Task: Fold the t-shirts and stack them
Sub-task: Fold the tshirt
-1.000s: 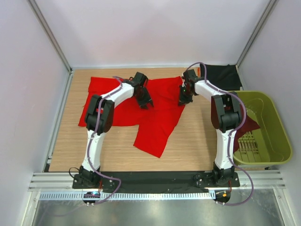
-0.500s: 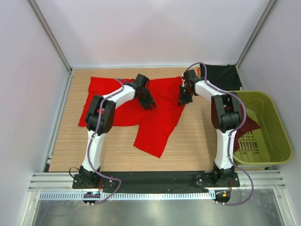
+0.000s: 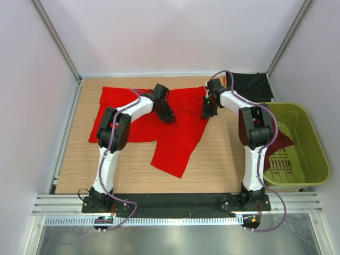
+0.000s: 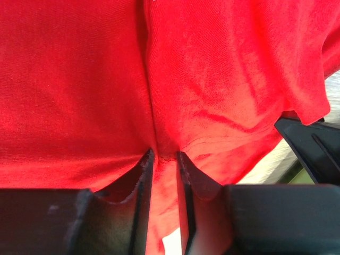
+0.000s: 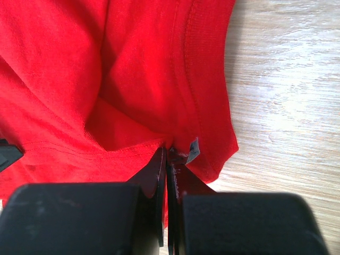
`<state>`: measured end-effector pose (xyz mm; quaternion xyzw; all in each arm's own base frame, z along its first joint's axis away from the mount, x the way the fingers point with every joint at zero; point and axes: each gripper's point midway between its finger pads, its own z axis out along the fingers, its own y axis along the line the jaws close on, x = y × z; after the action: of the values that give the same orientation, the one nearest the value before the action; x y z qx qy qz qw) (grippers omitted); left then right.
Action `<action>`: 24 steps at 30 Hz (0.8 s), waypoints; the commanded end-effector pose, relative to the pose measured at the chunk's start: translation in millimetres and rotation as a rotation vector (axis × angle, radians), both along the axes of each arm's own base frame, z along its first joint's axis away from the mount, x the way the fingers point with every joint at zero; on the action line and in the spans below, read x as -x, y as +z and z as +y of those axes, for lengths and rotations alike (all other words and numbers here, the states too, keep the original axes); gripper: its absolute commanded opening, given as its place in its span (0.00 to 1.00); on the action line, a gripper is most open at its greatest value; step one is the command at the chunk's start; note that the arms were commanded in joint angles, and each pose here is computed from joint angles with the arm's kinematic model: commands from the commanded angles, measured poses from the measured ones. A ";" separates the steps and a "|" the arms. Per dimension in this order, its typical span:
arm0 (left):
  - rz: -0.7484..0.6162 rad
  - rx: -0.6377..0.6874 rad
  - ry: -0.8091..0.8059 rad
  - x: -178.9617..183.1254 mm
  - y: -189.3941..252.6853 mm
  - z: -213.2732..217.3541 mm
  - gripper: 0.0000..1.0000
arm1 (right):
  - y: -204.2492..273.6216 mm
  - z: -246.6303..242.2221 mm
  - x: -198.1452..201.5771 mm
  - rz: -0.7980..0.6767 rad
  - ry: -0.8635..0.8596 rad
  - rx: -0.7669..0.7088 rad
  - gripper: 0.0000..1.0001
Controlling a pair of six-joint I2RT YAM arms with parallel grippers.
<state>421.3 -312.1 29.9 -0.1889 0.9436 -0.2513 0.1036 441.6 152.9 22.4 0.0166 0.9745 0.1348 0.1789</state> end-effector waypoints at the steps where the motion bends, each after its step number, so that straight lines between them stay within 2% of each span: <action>1: -0.005 0.004 -0.007 2.2 6.4 -3.0 0.22 | 11.2 3.5 -0.1 -0.022 0.014 -0.013 0.02; 5: 0.005 -0.036 -0.008 3.4 3.8 3.9 0.21 | 11.4 2.4 -0.1 -0.023 0.013 -0.011 0.02; 8: 0.003 -0.088 -0.017 4.7 7.7 11.7 0.29 | 11.2 2.3 1.5 -0.021 0.012 -0.012 0.01; 12: 0.002 -0.168 -0.016 4.5 12.0 25.7 0.34 | 12.4 2.8 1.2 -0.026 0.010 -0.016 0.01; 18: -0.013 -0.131 -0.030 1.3 23.2 16.7 0.37 | 11.2 2.6 2.7 -0.023 0.006 -0.018 0.02; 24: -0.084 -0.047 -0.023 -12.2 48.2 0.2 0.36 | 11.4 3.3 3.7 -0.021 0.010 -0.018 0.02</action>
<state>421.8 -295.5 44.3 -0.1751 0.9579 -0.1970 0.1138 440.9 153.7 22.2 0.0158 0.9736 0.1380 0.1810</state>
